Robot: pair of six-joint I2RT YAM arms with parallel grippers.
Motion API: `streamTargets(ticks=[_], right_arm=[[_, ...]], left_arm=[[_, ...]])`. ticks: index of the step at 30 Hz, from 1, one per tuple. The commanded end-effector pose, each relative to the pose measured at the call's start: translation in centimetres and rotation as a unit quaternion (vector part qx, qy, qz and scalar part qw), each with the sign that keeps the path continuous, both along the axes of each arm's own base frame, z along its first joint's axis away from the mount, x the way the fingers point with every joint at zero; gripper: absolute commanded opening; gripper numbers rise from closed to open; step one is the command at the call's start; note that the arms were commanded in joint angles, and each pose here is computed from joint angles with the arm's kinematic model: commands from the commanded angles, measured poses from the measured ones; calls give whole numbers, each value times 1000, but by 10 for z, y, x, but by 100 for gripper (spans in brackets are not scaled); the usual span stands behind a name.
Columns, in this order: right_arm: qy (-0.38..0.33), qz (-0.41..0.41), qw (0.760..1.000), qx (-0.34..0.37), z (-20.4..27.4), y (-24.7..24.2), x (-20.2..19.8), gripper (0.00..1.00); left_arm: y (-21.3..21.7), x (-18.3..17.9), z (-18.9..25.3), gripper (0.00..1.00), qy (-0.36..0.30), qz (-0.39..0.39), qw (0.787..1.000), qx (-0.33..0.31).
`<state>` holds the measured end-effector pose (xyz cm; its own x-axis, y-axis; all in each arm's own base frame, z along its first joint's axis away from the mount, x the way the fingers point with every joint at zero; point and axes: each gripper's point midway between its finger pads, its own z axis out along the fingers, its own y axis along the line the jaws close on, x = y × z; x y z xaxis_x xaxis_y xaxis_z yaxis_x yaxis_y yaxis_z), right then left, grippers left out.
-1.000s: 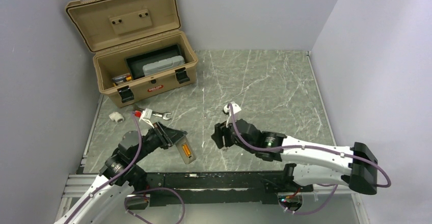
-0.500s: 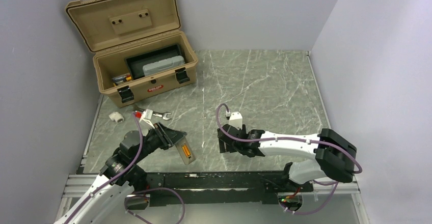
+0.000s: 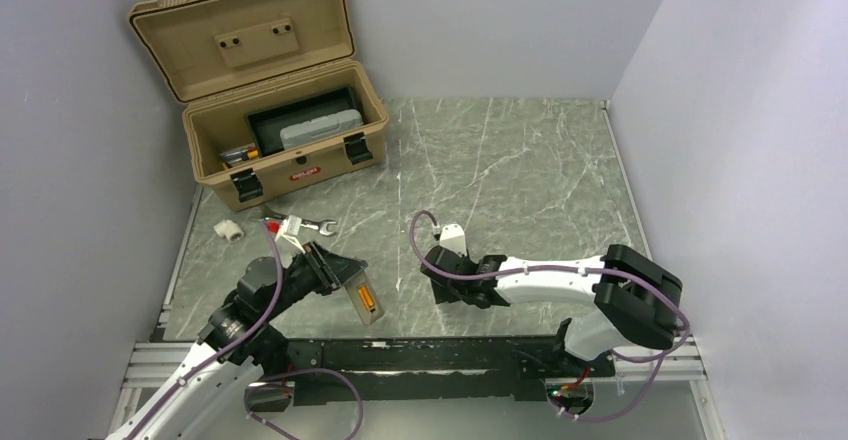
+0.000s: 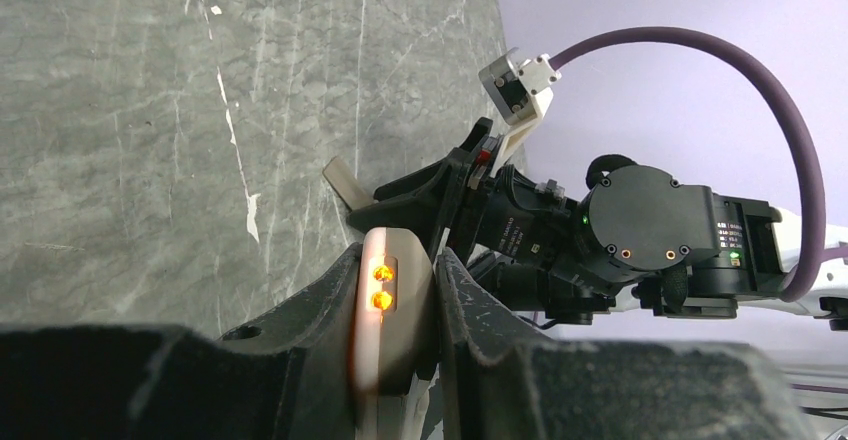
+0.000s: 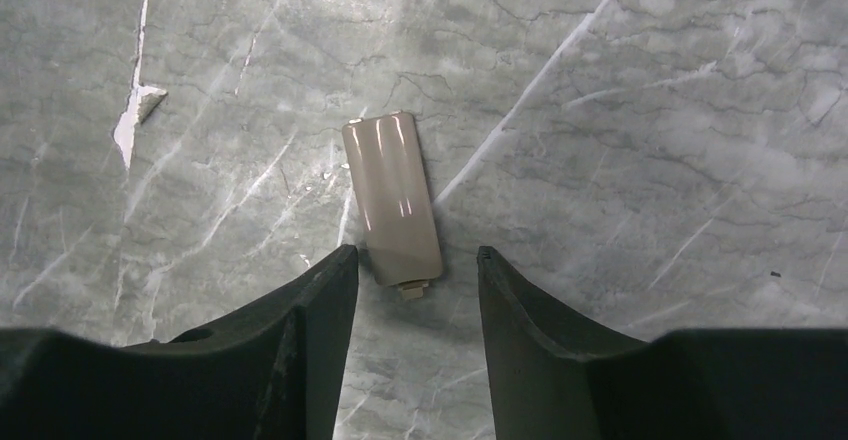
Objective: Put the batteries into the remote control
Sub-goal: Pick up the battery cover at the center of the board.
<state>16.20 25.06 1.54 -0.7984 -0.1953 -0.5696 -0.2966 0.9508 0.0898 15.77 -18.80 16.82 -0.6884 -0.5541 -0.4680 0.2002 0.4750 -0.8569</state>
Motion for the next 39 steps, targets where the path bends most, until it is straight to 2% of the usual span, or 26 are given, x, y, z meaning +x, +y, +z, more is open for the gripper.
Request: streamTargets(ticks=[1,10,21,29,35,39], right_arm=[[12,27,1000,3,-2,12,-3,47],[8,60,998,-4,-2,16,-6,35],[-11,83,996,34,19,23,-8,23],[-80,87,989,87,92,30,7,20],[-108,169,968,152,152,63,0,18],[-116,212,958,156,175,80,-2,17]], left_arm=[[-3,3,15,0,-26,-3,999,-19],[-3,3,15,0,-27,-3,999,-23],[-5,5,12,0,-24,1,999,-34],[3,20,11,0,-34,53,995,-75],[8,32,20,0,-67,86,985,-133],[4,36,16,0,-61,86,983,-149]])
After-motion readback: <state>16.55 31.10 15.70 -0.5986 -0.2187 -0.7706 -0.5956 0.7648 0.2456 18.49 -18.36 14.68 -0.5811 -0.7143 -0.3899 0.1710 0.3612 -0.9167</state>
